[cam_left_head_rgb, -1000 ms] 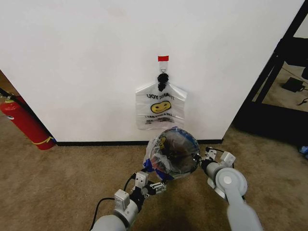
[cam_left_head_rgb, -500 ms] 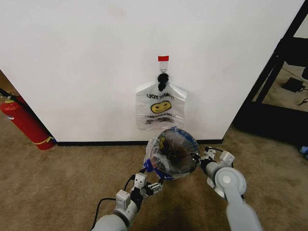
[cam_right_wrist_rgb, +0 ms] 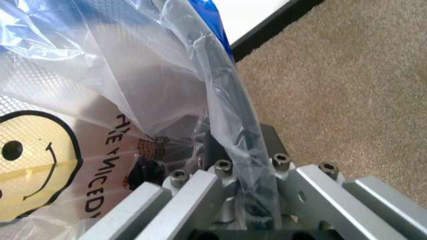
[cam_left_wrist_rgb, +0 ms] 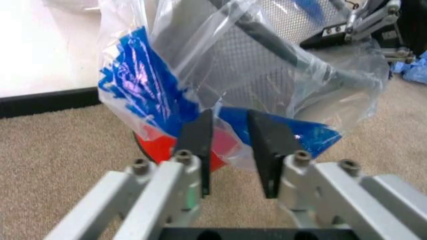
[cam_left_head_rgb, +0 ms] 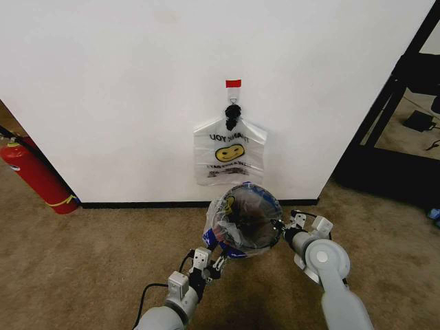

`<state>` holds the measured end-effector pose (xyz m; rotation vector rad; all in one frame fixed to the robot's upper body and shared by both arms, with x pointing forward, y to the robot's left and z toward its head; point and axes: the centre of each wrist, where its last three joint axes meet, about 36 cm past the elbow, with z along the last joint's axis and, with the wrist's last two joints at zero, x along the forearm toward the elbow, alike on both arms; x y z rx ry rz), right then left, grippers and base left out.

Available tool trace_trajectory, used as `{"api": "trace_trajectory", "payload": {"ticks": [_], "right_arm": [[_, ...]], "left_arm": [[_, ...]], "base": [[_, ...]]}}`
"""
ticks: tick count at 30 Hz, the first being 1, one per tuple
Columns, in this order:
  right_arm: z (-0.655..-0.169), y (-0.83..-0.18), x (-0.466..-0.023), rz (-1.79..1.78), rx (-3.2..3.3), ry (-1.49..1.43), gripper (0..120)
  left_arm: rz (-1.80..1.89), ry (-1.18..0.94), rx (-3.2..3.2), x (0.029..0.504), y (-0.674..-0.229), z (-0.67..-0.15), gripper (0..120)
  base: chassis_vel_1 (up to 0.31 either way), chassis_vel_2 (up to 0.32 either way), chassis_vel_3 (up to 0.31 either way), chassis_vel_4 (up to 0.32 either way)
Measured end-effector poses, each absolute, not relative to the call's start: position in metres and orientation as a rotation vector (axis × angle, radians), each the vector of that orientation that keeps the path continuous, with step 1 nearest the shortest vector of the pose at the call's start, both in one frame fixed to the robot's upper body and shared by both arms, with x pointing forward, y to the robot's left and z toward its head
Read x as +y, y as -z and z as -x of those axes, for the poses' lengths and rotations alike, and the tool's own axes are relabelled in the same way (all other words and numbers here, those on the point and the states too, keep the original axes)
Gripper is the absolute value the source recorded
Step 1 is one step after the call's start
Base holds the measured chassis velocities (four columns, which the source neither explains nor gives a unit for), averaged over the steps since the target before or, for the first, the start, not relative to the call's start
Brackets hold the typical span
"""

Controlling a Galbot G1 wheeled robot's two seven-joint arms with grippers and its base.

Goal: Pick up the garbage bag from the wall and place it over the trash bin.

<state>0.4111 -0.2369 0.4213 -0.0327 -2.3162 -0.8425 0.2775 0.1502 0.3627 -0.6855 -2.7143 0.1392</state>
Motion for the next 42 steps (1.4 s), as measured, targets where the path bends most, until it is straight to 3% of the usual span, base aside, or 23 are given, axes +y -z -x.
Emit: {"api": "trace_trajectory", "payload": {"ticks": [5,42], "right_arm": [[-0.41,-0.423,-0.236,0.028,-2.317,0.851,0],[-0.4,-0.434,-0.222,-0.02,-2.215,0.975,0]], "left_arm": [[0.676,-0.144,-2.719,0.148,-0.362,-0.278,0],[0.492,-0.154,-2.723,0.12,-0.289,-0.304,0]], "base": [[0.0,0.0,0.0,0.0],[0.0,0.0,0.0,0.0]]}}
